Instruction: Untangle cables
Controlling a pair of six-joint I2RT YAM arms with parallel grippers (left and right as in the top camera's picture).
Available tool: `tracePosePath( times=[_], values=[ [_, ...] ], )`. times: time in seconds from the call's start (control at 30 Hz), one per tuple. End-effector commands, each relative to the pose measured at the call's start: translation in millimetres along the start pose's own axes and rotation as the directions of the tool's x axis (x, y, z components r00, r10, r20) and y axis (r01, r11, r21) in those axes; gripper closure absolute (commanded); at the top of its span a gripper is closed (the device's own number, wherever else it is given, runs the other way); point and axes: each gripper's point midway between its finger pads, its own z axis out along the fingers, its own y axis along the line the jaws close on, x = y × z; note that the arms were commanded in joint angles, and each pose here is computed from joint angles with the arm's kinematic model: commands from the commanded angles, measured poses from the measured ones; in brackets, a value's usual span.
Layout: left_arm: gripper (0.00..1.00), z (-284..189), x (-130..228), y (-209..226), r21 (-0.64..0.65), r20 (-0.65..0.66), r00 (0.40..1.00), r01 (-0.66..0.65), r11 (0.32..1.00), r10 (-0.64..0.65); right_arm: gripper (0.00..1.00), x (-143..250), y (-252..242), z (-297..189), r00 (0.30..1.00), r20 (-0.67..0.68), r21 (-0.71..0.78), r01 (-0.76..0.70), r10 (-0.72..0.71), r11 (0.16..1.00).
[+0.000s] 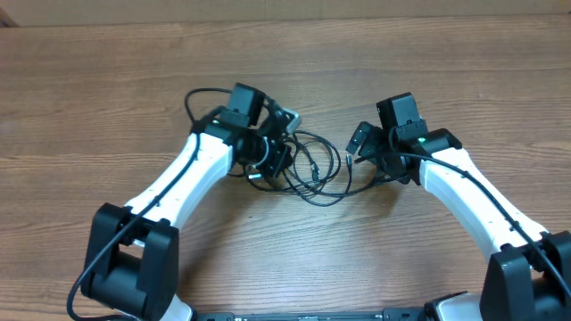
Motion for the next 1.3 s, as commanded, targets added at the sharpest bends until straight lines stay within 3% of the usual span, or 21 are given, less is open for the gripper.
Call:
tracePosePath(
  times=[0.0,0.2,0.4,0.63,0.73,0.8,0.97,1.07,1.27],
  values=[
    [0.88,2,-12,-21,0.011,0.035,0.999,0.023,1.0,-0.024,0.0,-13,-17,2,0.999,0.034,0.046,-0.039,0.037,0.998],
    [0.8,9,-43,-39,0.016,0.147,0.989,0.021,1.0,-0.023,0.0,-36,-58,-1,0.987,0.054,0.098,-0.157,0.152,0.983],
    [0.8,17,-56,-24,-0.114,0.221,0.963,0.18,0.977,-0.152,0.0,-37,-72,-2,0.982,0.045,0.127,-0.19,0.185,0.974],
    [0.78,35,-70,-4,-0.201,0.31,0.93,0.266,0.943,-0.197,0.0,-37,-72,-2,0.982,0.045,0.127,-0.19,0.185,0.974],
    [0.62,56,-68,6,-0.181,0.318,0.903,0.357,0.916,-0.289,0.0,-37,-72,-2,0.982,0.045,0.127,-0.19,0.185,0.974],
    [0.61,63,-69,8,-0.166,0.322,0.894,0.378,0.911,-0.312,0.0,-37,-72,-2,0.982,0.045,0.127,-0.19,0.185,0.974],
    [0.73,61,-87,8,-0.102,0.397,0.84,0.442,0.891,-0.37,0.0,-37,-72,-2,0.982,0.045,0.127,-0.19,0.186,0.974],
    [0.65,63,-86,12,-0.084,0.416,0.786,0.534,0.842,-0.457,0.0,-37,-72,-2,0.982,0.045,0.127,-0.19,0.186,0.974],
    [0.63,84,-72,23,-0.093,0.406,0.73,0.632,0.769,-0.55,0.0,-37,-72,-2,0.982,0.045,0.127,-0.19,0.185,0.974]
  ],
)
